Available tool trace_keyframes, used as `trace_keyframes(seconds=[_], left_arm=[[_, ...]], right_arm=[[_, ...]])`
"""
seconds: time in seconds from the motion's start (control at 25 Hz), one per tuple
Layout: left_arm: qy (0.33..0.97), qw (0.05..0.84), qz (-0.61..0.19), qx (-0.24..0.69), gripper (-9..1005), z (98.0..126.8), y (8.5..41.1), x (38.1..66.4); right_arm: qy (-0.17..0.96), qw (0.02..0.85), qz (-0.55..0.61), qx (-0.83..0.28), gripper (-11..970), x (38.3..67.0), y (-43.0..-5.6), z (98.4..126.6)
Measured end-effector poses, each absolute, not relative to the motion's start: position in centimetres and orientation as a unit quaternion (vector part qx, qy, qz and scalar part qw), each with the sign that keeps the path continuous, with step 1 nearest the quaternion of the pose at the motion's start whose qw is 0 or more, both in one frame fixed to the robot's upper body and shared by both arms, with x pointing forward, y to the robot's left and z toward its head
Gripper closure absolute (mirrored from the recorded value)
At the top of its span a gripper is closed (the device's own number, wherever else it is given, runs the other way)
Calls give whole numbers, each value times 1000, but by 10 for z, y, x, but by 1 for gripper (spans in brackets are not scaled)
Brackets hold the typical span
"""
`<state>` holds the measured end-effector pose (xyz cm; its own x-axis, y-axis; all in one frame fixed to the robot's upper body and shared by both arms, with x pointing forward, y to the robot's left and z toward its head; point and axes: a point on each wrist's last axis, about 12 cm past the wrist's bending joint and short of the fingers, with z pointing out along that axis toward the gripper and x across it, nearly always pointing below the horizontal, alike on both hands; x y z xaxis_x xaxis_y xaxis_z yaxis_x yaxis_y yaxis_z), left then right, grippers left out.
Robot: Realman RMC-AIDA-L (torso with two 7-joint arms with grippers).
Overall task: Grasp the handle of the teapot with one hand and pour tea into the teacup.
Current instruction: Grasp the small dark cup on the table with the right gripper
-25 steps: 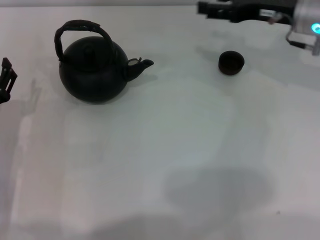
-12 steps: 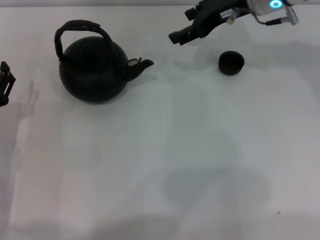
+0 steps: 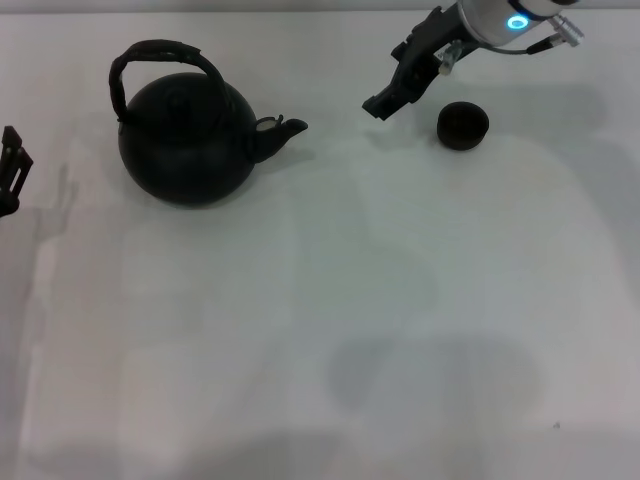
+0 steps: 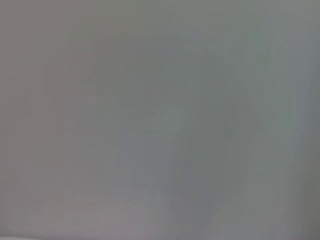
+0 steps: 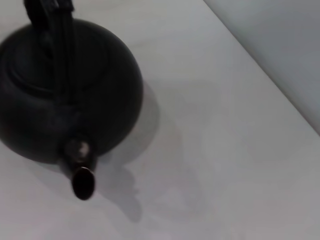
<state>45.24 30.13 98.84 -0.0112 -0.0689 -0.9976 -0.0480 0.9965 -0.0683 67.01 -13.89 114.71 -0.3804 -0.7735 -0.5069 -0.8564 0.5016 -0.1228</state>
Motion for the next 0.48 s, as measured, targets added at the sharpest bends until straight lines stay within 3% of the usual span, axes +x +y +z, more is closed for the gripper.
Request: trace_keyframes(seconds=[0.48], left_arm=[[713,700,-6,-42,108,987,302,451]], right_arm=[[849,244,43,-468,150,672,-149,1126]])
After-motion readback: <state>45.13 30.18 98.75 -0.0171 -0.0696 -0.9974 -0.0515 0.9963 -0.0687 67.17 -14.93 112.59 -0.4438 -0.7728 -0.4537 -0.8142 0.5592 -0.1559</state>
